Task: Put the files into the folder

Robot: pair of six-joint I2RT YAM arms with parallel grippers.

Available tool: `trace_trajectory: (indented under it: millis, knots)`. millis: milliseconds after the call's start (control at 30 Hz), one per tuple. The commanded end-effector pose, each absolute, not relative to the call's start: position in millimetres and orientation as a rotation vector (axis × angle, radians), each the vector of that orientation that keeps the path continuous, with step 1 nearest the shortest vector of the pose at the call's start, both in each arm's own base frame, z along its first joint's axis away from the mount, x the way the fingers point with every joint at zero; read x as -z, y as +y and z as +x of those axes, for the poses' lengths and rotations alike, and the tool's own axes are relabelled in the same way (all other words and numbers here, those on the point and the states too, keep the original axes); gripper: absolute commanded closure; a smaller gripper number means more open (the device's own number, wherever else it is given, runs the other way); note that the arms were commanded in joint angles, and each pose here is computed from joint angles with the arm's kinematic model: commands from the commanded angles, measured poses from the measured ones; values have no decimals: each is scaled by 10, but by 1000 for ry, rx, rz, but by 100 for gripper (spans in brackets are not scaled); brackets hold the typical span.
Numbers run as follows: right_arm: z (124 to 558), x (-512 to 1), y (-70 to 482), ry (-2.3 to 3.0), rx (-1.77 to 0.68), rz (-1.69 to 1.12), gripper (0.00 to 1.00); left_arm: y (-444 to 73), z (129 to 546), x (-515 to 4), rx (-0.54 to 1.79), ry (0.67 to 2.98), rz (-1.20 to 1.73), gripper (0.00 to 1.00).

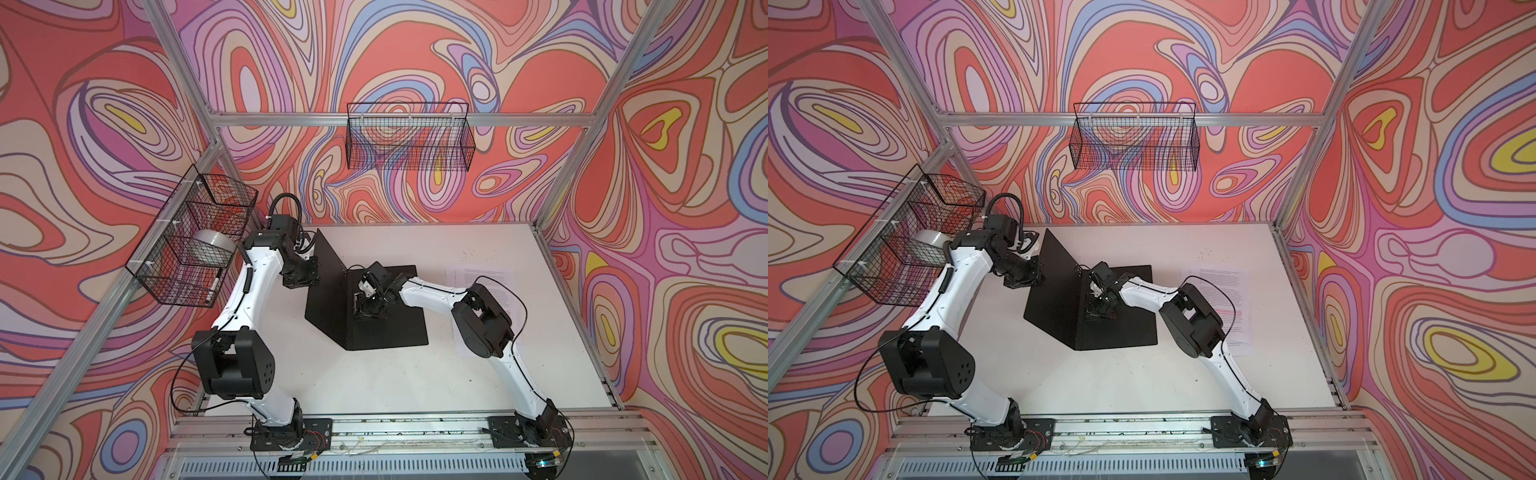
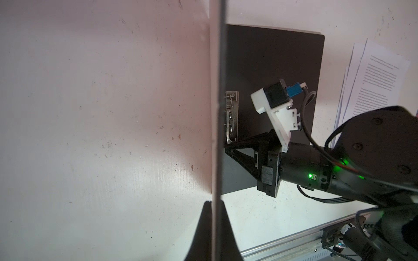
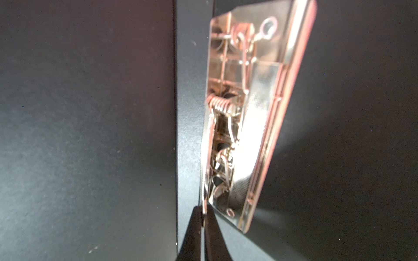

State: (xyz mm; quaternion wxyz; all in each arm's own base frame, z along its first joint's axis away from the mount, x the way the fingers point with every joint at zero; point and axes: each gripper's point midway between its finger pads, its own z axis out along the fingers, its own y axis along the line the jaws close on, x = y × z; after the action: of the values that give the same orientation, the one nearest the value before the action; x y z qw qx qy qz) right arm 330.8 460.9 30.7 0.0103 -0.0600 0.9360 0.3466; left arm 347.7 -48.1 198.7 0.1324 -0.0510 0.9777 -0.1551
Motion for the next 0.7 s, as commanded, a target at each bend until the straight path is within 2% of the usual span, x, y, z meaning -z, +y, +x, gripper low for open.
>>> trace_trajectory:
  millis: [0, 667]
  knots:
    - [3211, -114, 4424, 2997, -948, -156, 100, -450, 3458, -2043, 430, 2827, -130, 100]
    - [3137, 156, 4242, 3053, -873, -103, 100, -394, 3490, -2121, 375, 2807, -102, 100]
